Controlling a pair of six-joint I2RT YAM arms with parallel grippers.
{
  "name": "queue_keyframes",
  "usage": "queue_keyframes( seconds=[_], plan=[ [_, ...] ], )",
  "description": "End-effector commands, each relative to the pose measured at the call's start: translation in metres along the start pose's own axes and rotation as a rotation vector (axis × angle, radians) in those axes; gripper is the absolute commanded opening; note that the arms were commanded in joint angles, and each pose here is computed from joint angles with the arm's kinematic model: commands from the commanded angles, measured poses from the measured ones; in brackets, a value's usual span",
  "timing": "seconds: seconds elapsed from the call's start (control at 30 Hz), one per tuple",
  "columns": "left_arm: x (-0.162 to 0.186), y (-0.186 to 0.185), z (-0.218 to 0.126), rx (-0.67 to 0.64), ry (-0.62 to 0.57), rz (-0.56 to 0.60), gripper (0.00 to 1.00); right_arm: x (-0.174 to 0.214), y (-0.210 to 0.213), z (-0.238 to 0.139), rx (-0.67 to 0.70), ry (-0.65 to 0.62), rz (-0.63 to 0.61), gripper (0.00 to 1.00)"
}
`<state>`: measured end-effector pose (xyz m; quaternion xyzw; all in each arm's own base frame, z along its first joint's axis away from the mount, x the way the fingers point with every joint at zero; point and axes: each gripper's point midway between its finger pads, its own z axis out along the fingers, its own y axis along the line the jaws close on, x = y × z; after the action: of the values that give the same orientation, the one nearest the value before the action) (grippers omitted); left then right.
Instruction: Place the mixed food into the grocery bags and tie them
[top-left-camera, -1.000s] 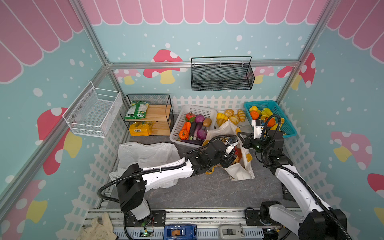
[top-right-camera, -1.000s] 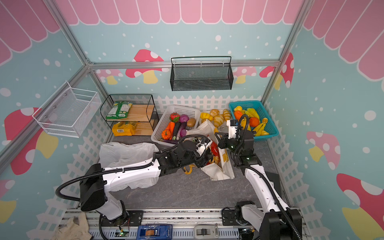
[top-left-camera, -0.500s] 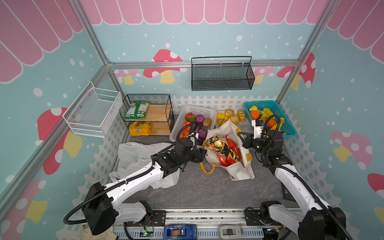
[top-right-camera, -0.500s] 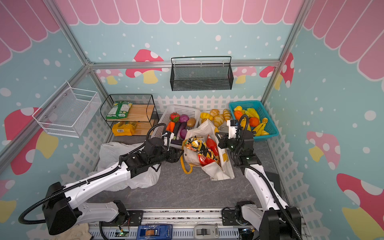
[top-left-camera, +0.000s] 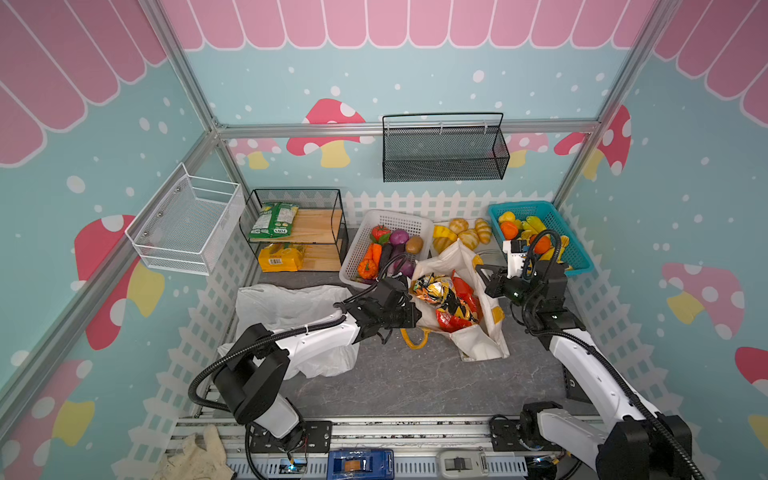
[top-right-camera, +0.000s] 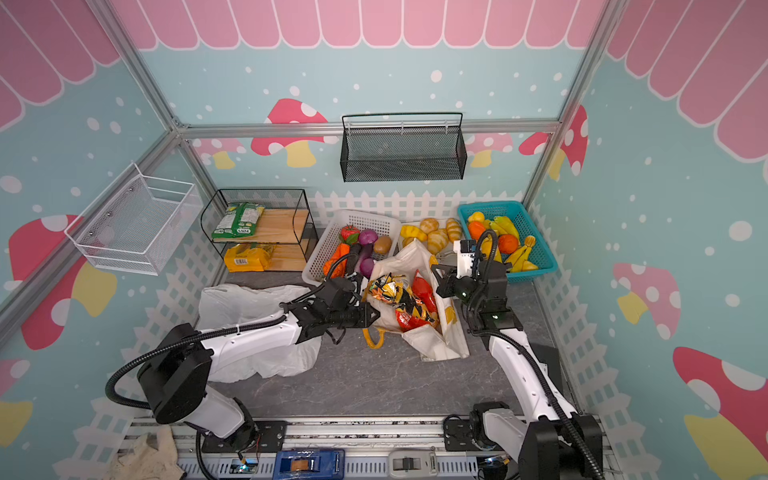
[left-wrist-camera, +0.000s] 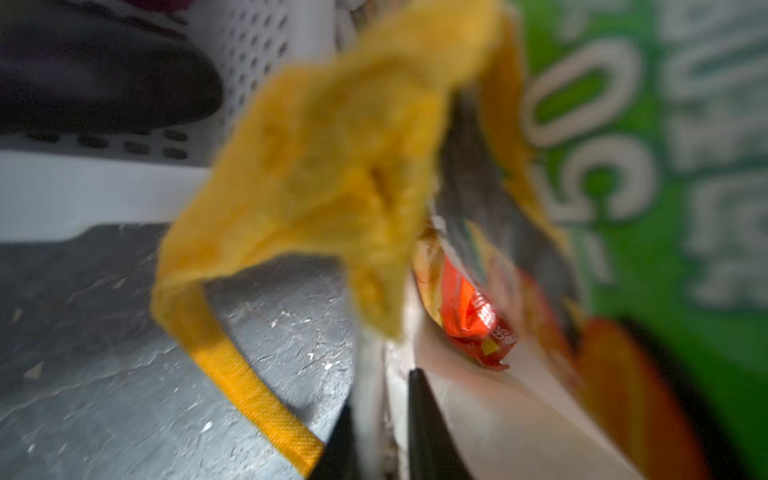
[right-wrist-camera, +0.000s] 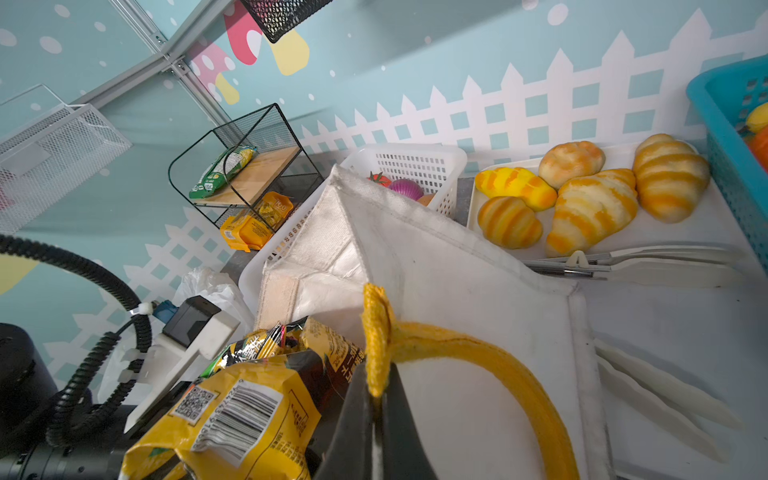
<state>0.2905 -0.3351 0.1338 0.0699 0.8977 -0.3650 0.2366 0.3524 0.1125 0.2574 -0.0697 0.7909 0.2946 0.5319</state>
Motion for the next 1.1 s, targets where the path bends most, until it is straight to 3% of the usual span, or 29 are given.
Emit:
queue_keyframes(
  seconds=[0.0,0.1,0.23,0.33,0.53,0.6,0.73,0.93,1.0,1.07],
  plan=[
    [-0.028,-0.082,-0.043,0.297,-0.059,0.046,0.0,-0.015,-0.014,-0.018,0.14,-0.01,-0.11,0.0],
    [-0.021,-0.141,-0.085,0.521,0.011,0.092,0.0,-0.026,-0.028,-0.043,0.301,-0.024,-0.184,0.0],
    [-0.011,-0.171,-0.109,0.693,0.13,0.056,0.0,-0.035,-0.03,-0.062,0.371,-0.055,-0.205,0.0],
    [-0.013,-0.157,-0.105,0.618,0.154,0.051,0.0,-0.026,-0.032,-0.058,0.362,-0.021,-0.194,0.0],
    [-0.04,-0.087,-0.11,0.357,-0.001,-0.069,0.0,-0.022,-0.046,-0.063,0.447,-0.003,-0.208,0.0],
    [-0.03,-0.083,-0.101,0.288,0.007,-0.028,0.0,-0.022,-0.042,-0.061,0.417,-0.016,-0.192,0.0],
    [-0.004,-0.101,-0.067,0.324,0.155,0.017,0.0,-0.012,-0.024,-0.05,0.286,-0.013,-0.147,0.0],
    [-0.03,-0.068,-0.048,0.237,0.079,-0.045,0.0,0.009,-0.028,-0.041,0.257,0.018,-0.132,0.0],
    [-0.036,-0.059,-0.048,0.228,0.052,-0.069,0.0,0.014,-0.027,-0.035,0.233,0.056,-0.135,0.1],
    [-0.034,-0.055,-0.045,0.227,0.059,-0.078,0.0,0.006,-0.029,-0.039,0.267,0.065,-0.164,0.35]
  ],
)
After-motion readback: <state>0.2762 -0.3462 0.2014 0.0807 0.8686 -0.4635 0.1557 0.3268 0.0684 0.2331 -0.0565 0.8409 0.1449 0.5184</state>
